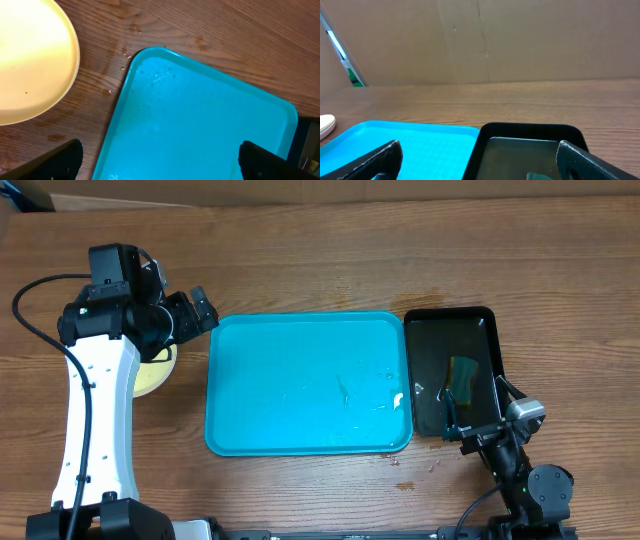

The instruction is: Clean dirty plates on tray and stack at the side

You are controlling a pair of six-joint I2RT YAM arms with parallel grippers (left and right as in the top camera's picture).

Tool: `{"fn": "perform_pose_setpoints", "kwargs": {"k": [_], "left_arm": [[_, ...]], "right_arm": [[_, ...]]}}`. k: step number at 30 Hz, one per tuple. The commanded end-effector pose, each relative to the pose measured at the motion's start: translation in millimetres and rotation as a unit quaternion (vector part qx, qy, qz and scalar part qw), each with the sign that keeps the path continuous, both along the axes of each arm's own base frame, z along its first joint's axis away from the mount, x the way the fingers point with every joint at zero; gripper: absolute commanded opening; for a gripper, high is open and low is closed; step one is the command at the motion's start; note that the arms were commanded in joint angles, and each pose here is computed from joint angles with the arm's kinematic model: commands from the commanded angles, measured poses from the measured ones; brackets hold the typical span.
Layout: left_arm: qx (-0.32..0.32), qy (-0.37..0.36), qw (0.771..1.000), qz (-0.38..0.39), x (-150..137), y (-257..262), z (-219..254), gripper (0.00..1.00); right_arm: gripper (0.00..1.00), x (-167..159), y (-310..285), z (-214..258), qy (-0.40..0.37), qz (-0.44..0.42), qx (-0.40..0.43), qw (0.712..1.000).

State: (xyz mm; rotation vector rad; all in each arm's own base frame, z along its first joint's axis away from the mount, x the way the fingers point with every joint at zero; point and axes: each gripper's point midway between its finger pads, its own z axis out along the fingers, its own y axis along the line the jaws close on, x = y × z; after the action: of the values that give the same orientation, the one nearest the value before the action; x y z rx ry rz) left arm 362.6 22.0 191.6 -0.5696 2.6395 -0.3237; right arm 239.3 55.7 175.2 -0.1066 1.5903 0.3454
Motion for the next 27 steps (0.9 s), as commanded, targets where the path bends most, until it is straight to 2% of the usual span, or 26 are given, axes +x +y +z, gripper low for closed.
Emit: {"fn": "perform_pose_setpoints", "kwargs": {"k": [1,6,11,16,19,23,27], "left_arm": [[0.009,-0.047,0.999,-0.001,-3.0,-2.4,31.2,1.00],[0.010,-0.122,0.992,-0.007,-28.3,-10.3,82.6,1.00],[-0.012,-0.211,0.977,-0.035,-87.4,-34.1,125.3,1.00],[-0.008,-0.273,0.961,-0.050,-153.8,-51.1,116.9,1.00],[0.000,-0.312,0.949,-0.052,-180.6,-54.0,100.1,1.00],[0.014,-0.400,0.915,-0.055,-189.6,-55.0,85.3,1.00],[0.011,-0.515,0.856,-0.045,-173.9,-53.8,100.4,1.00]], "right_arm": [[1.00,0.1,-0.7,-1.4,-0.003,-0.001,0.000,1.000],[1.00,0.1,-0.7,-1.4,-0.003,-0.001,0.000,1.000],[1.00,0.1,-0.7,-1.4,-0.003,-0.001,0.000,1.000],[1.00,0.1,-0.7,-1.4,-0.003,-0.001,0.000,1.000],[1.00,0.1,-0.7,-1.4,-0.003,-0.001,0.000,1.000],[1.00,0.1,-0.7,-1.4,-0.003,-0.001,0.000,1.000],[1.00,0.1,-0.7,-1.4,-0.003,-0.001,0.000,1.000]]}}
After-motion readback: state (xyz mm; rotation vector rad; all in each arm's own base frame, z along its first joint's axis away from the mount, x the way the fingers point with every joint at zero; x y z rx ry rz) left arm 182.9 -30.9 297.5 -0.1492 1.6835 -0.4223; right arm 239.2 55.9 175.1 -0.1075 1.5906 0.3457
